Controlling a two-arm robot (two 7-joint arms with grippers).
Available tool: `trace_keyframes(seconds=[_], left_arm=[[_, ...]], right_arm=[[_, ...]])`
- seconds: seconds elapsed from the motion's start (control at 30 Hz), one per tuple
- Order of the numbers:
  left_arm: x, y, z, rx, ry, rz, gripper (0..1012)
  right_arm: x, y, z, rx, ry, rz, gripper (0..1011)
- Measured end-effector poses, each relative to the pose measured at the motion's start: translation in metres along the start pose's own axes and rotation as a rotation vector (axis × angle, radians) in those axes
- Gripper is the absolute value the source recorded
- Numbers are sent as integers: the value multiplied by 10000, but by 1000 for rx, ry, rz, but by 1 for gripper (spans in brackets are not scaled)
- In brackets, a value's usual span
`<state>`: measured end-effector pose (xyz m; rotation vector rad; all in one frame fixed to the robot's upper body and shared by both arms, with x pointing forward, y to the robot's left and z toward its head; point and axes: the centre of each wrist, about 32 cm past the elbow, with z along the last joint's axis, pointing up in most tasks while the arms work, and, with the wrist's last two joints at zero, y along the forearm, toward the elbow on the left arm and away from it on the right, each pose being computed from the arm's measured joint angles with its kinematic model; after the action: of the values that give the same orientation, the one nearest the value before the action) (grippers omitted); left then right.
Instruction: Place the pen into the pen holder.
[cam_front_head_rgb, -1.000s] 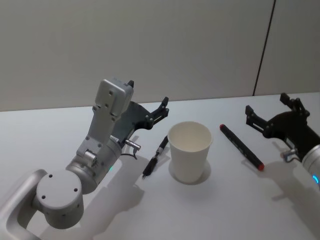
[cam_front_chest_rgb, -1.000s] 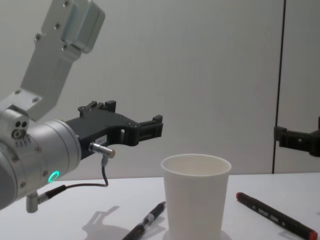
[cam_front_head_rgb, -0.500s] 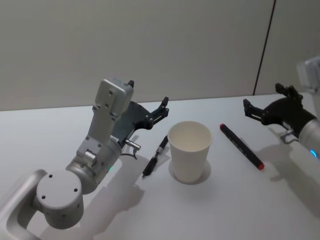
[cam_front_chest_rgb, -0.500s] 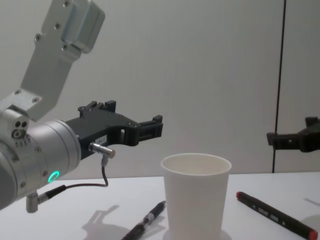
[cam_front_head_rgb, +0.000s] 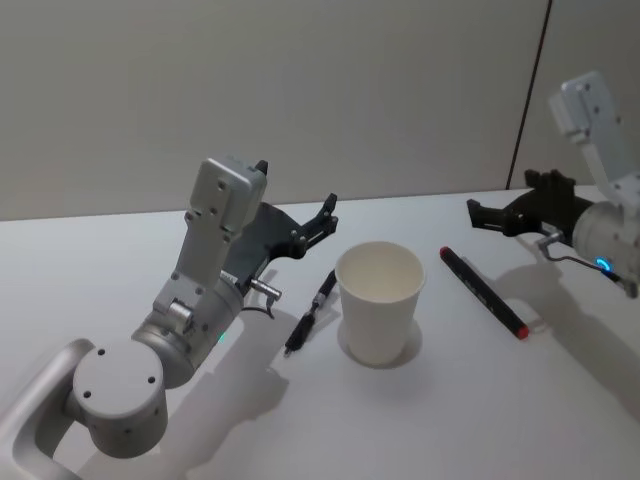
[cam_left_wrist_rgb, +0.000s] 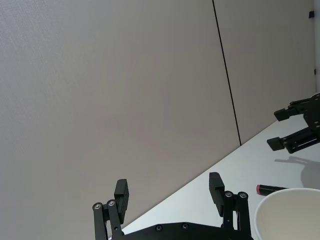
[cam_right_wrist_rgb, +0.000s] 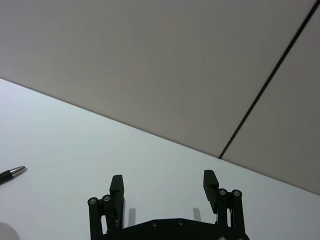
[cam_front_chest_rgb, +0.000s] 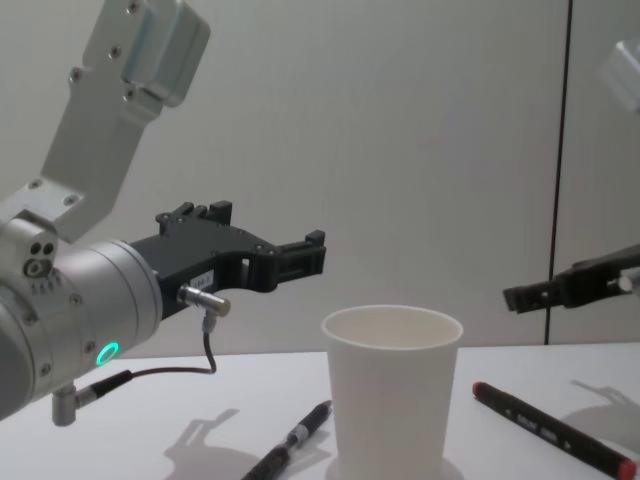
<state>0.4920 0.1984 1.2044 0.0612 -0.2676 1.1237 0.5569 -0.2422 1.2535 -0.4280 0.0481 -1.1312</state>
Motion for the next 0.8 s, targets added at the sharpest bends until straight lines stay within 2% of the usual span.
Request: trace_keyframes(seconds=[0.23,0.47,0.8], left_arm=[[0,0,0,0,0,0,1001],[0,0,0,0,0,0,1001],[0,0,0,0,0,0,1001]], right_arm=[[17,170,189,-90,55,57,1001],[7,309,317,-179,103,114,1001],[-48,485,385,-286,156,179,1001]])
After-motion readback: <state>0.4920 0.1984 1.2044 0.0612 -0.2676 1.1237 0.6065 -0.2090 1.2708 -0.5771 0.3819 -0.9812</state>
